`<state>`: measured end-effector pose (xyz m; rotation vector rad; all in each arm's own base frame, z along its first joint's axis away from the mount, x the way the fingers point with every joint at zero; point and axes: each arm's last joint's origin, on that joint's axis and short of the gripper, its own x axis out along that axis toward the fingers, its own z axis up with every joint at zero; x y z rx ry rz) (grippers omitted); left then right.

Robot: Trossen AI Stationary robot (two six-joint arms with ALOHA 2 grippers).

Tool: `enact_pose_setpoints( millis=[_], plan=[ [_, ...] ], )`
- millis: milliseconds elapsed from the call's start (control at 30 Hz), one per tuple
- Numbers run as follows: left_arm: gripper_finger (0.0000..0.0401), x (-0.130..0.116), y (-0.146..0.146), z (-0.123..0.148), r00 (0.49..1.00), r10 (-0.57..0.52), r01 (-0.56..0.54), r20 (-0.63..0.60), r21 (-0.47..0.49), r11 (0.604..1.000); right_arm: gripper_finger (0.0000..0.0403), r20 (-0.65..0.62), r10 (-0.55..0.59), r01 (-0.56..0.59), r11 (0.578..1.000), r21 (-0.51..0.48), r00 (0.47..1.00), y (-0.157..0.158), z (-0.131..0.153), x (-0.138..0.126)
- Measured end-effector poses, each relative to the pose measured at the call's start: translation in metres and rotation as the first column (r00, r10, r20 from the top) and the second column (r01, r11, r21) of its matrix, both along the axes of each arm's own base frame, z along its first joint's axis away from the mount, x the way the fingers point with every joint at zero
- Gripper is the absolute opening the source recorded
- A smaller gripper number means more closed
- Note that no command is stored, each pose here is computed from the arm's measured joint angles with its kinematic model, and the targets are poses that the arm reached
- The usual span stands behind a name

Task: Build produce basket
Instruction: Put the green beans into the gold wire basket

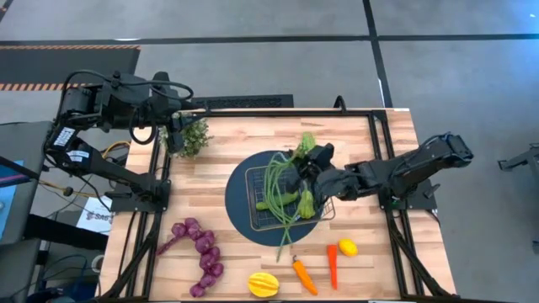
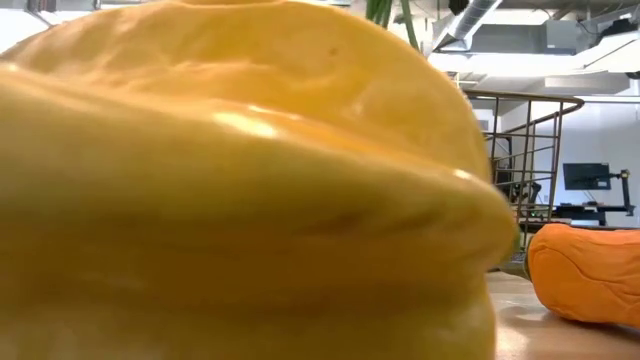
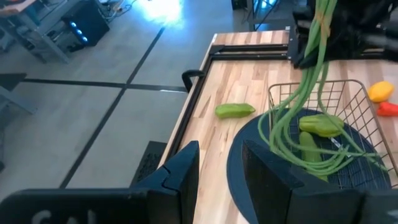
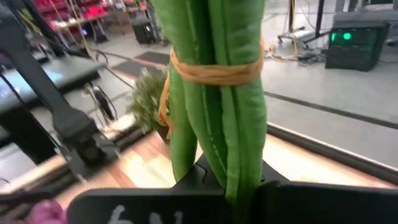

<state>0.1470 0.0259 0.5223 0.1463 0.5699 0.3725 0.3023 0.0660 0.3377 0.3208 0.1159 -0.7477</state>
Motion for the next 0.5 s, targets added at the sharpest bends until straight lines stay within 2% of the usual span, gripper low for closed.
enact_pose_setpoints(
  millis=[100,267,500],
  plan=[
    [0.0112,0.0,0.0,0.0,1.0,0.006,-0.006,0.005,-0.008,1.0,0.0008,-0.079,-0.001,0.002,1.0,0.012,0.997,-0.002,-0.015,0.004],
    [0.0112,0.0,0.0,0.0,1.0,0.016,-0.016,0.012,-0.023,1.0,0.0008,-0.254,0.071,-0.05,0.995,0.091,0.965,-0.007,-0.044,0.011],
    [0.0112,0.0,0.0,0.0,0.999,0.034,-0.033,0.018,-0.034,0.999,0.0008,-0.539,0.113,-0.01,0.982,0.191,0.835,-0.013,-0.081,0.003]
  ],
)
